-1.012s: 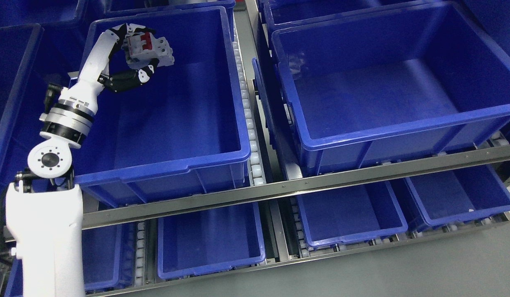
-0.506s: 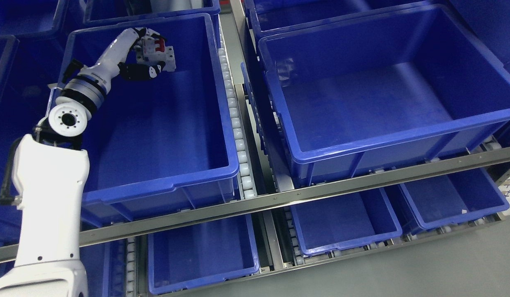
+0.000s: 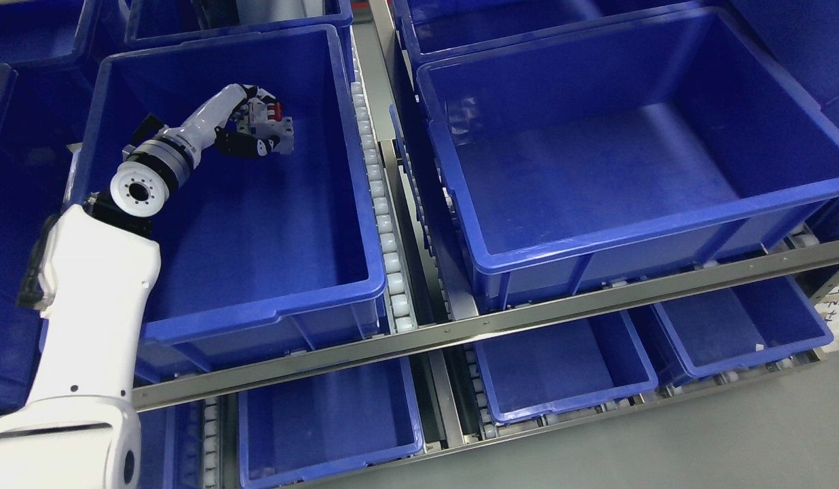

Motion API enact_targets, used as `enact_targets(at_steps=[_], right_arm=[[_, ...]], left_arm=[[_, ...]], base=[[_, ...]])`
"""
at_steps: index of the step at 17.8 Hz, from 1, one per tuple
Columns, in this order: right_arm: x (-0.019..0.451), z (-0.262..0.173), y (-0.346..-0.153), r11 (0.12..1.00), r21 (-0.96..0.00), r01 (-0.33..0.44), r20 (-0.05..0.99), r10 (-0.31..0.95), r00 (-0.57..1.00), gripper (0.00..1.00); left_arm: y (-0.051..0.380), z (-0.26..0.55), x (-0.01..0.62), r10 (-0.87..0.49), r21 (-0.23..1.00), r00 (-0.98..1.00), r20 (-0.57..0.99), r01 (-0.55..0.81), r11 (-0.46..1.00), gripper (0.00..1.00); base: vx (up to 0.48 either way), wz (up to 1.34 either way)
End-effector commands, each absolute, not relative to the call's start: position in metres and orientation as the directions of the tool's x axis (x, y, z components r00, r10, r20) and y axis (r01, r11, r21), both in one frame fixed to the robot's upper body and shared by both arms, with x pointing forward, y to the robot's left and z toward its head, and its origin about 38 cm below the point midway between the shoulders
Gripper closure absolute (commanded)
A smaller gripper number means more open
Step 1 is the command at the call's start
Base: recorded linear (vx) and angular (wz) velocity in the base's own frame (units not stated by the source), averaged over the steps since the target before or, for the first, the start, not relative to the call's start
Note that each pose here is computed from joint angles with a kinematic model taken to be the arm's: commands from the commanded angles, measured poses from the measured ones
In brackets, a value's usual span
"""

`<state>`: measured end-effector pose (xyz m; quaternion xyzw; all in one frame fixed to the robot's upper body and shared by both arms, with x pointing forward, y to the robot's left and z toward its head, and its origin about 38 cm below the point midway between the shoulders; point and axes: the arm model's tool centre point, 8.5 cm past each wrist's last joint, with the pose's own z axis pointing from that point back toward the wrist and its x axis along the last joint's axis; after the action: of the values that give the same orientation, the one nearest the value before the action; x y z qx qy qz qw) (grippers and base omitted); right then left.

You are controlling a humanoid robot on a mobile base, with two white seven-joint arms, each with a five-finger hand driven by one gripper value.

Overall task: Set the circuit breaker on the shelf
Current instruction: 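Lower the left hand with the breaker into the upper blue bin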

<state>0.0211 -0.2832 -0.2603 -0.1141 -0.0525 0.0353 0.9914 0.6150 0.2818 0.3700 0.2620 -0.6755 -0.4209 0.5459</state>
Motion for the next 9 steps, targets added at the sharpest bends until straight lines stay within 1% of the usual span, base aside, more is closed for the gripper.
enact_targets(at_steps=[1, 2, 3, 9], right_arm=[[0.018, -0.259, -0.293, 0.966, -0.246, -0.084, 0.062, 0.102, 0.993, 0.00], [0.018, -0.259, -0.293, 0.966, -0.246, -0.084, 0.062, 0.102, 0.993, 0.00], [0.018, -0.259, -0.293, 0.966, -0.246, -0.084, 0.062, 0.102, 0.993, 0.00], [0.018, -0.259, -0.293, 0.965, -0.247, -0.083, 0.062, 0.102, 0.993, 0.00]], left_arm=[[0.294, 0.323, 0.625, -0.830, 0.836, -0.144, 0.538, 0.216, 0.504, 0.42], [0.296, 0.323, 0.625, -0.830, 0.835, -0.136, 0.541, 0.202, 0.511, 0.31], [0.297, 0.327, 0.626, -0.829, 0.835, -0.136, 0.543, 0.189, 0.516, 0.23], [0.308, 0.336, 0.626, -0.831, 0.841, -0.129, 0.541, 0.119, 0.529, 0.01]], base=[[0.000, 0.00], [0.000, 0.00], [0.000, 0.00], [-0.005, 0.00]])
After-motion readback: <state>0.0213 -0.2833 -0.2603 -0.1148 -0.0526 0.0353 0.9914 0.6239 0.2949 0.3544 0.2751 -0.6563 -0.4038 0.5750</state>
